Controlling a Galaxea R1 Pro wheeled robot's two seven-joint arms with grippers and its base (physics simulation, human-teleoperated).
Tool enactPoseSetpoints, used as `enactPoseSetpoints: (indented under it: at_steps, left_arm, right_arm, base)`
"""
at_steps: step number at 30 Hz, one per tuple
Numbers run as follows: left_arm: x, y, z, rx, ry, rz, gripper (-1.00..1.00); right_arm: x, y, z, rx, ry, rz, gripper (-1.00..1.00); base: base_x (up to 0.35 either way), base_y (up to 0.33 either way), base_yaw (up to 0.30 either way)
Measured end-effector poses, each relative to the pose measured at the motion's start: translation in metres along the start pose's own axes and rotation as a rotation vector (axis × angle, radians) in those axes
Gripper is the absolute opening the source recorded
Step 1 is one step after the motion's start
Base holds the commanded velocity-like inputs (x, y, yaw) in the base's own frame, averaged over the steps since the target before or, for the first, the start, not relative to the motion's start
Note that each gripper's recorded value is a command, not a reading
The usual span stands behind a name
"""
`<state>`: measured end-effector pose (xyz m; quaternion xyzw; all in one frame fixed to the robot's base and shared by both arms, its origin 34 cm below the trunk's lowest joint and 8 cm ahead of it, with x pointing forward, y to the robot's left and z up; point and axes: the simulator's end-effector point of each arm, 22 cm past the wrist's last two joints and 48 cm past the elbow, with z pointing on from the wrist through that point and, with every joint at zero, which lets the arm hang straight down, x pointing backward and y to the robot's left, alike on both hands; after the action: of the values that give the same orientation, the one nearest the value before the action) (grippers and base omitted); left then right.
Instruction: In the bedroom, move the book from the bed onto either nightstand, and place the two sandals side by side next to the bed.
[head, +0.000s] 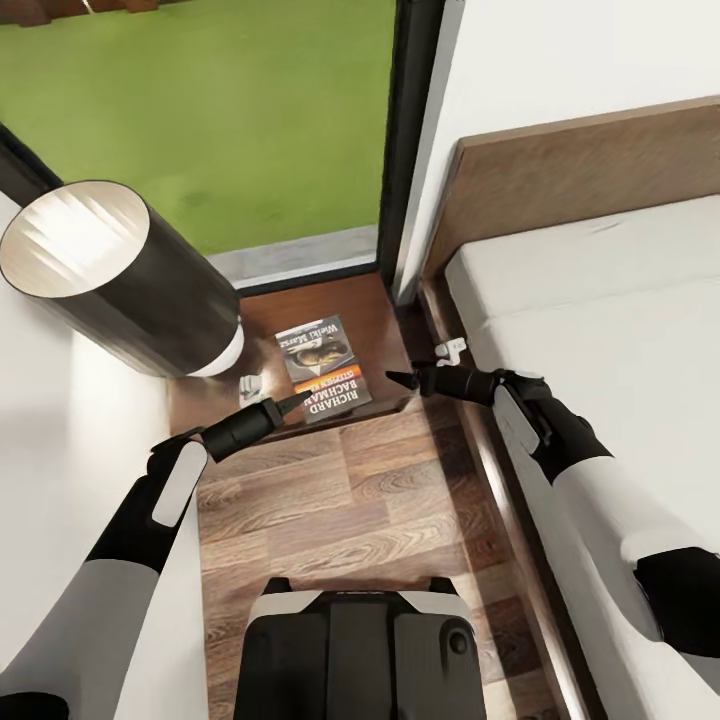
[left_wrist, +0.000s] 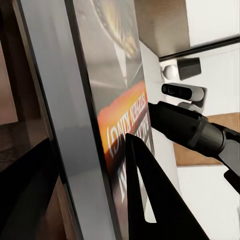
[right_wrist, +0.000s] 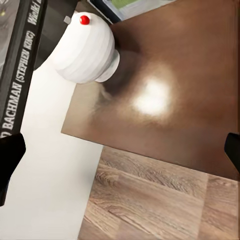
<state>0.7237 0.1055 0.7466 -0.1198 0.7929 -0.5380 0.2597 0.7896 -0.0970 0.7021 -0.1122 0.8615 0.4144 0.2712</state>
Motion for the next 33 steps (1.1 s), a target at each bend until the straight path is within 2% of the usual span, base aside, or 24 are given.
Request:
enactPoseSetpoints:
  at_steps: [21, 33]
  left_arm:
    - [-0.004, 0.015, 0.007, 0.002, -0.011, -0.002, -1.0]
    - [-0.01, 0.024, 0.012, 0.005, -0.034, 0.012, -1.0]
  right_arm:
    - [-0.002, -0.014, 0.011, 0.004, -0.019, -0.015, 1.0]
    - [0.0, -0.022, 0.017, 0.004, -0.021, -0.016, 1.0]
  base:
    - [0.001, -0.002, 0.0]
    - [0.0, 0.0, 0.0]
